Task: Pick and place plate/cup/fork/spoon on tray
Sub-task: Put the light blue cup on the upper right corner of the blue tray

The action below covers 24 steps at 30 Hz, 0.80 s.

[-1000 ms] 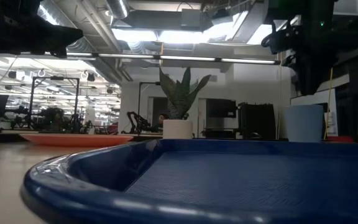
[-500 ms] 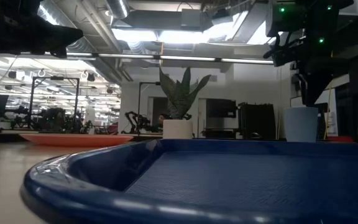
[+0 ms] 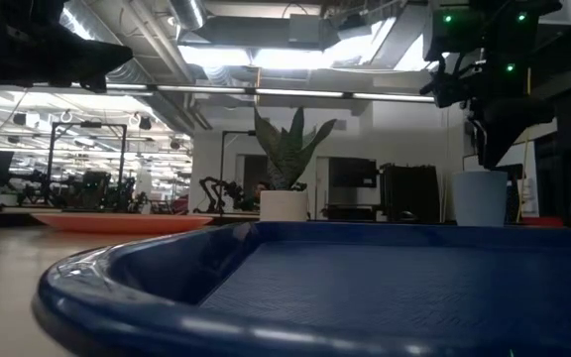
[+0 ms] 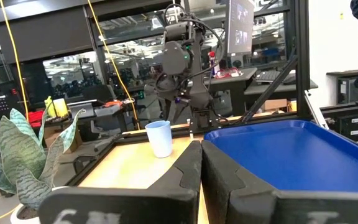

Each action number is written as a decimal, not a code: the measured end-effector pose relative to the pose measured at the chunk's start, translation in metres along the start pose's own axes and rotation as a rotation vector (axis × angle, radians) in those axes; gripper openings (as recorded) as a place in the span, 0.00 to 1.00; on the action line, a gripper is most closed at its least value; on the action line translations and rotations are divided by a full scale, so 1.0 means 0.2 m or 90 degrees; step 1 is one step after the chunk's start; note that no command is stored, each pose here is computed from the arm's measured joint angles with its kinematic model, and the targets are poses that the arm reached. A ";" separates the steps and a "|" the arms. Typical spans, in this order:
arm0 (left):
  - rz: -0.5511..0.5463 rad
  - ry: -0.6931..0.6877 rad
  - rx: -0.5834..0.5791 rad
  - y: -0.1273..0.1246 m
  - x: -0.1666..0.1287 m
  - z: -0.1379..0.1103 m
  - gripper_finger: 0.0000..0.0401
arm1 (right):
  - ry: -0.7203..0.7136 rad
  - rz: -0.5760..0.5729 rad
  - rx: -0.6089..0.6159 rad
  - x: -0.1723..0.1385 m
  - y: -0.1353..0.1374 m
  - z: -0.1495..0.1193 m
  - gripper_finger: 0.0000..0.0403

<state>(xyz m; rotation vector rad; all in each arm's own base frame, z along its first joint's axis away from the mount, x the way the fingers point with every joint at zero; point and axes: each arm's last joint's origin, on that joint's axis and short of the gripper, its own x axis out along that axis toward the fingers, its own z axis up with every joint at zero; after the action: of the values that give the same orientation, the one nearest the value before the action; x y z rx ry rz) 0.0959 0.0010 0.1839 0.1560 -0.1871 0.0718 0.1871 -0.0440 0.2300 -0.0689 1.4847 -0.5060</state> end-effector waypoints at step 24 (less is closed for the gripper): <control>-0.002 0.018 -0.002 0.00 0.00 -0.01 0.00 | 0.007 0.046 0.053 0.22 -0.08 -0.03 0.27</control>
<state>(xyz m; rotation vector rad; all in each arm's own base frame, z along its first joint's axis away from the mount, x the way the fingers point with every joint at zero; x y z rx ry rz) 0.0964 0.0010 0.1812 0.1521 -0.1587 0.0705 0.1759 -0.0727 0.1945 0.0529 1.4705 -0.5102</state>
